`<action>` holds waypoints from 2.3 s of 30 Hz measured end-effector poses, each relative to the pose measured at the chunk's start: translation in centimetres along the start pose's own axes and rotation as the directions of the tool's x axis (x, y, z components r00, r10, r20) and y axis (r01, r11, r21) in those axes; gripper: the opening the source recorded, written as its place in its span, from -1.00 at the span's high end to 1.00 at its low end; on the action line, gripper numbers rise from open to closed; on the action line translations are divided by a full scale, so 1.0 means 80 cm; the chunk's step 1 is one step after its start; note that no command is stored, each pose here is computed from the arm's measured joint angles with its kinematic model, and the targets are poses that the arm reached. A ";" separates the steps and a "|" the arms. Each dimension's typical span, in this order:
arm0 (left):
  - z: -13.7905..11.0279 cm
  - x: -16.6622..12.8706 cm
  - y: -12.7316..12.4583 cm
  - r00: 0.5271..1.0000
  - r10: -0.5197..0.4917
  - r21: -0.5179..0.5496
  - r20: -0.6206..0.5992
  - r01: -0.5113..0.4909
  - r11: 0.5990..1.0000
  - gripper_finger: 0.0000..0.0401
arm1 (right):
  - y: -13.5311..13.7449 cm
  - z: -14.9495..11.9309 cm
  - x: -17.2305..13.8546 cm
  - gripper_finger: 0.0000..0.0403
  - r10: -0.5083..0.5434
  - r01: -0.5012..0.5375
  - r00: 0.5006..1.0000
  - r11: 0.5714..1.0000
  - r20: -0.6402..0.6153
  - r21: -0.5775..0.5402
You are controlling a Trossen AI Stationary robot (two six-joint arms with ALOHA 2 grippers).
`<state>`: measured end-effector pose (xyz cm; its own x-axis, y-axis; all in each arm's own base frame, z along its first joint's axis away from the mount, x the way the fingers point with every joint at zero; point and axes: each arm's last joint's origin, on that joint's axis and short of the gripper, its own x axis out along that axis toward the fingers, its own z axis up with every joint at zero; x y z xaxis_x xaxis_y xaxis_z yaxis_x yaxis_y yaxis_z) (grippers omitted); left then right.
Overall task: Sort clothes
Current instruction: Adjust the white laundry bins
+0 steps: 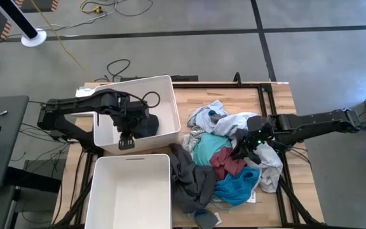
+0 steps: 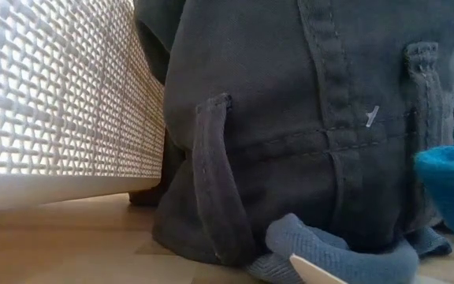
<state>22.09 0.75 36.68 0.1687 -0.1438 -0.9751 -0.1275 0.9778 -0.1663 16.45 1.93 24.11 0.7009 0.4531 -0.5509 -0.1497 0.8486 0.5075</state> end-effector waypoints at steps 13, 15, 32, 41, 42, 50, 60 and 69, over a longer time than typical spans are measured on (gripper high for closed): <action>-0.009 0.033 0.009 0.988 0.098 -0.040 -0.116 -0.103 0.994 0.80 | 0.000 0.000 0.000 0.47 0.000 0.000 1.000 1.000 0.000 0.000; -0.008 0.034 0.009 0.990 0.096 -0.036 -0.104 -0.100 0.994 0.80 | 0.000 0.000 0.000 0.47 0.000 0.000 1.000 1.000 -0.001 0.000; 0.014 -0.056 -0.004 0.924 0.211 0.012 0.318 -0.226 0.974 0.75 | 0.000 0.000 0.000 0.47 0.000 0.000 1.000 1.000 -0.001 0.000; 0.061 -0.065 -0.054 0.795 0.023 0.244 0.606 -0.213 0.946 0.00 | 0.000 0.000 0.000 0.47 0.000 0.000 1.000 1.000 -0.001 0.000; 0.068 -0.060 -0.058 0.793 0.001 0.265 0.610 -0.205 0.942 -0.09 | 0.000 0.000 0.000 0.47 0.001 -0.001 1.000 1.000 0.000 -0.001; 0.126 0.012 -0.079 0.876 -0.023 0.360 0.481 -0.174 0.917 -0.40 | 0.000 0.000 0.000 0.47 0.000 0.000 1.000 1.000 -0.001 0.000; 0.181 0.031 -0.110 0.893 -0.169 0.478 0.417 -0.058 0.876 -0.41 | 0.000 0.000 0.000 0.47 0.000 0.000 1.000 1.000 -0.001 0.000; 0.204 0.080 -0.131 0.945 -0.176 0.512 0.276 0.011 0.859 -0.41 | 0.000 0.000 0.000 0.47 0.000 0.000 1.000 1.000 0.000 0.000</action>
<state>40.45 -7.93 34.61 0.4513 -0.2663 -0.8517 0.3931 0.9162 -0.0781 16.44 1.93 24.10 0.7008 0.4532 -0.5510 -0.1499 0.8486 0.5074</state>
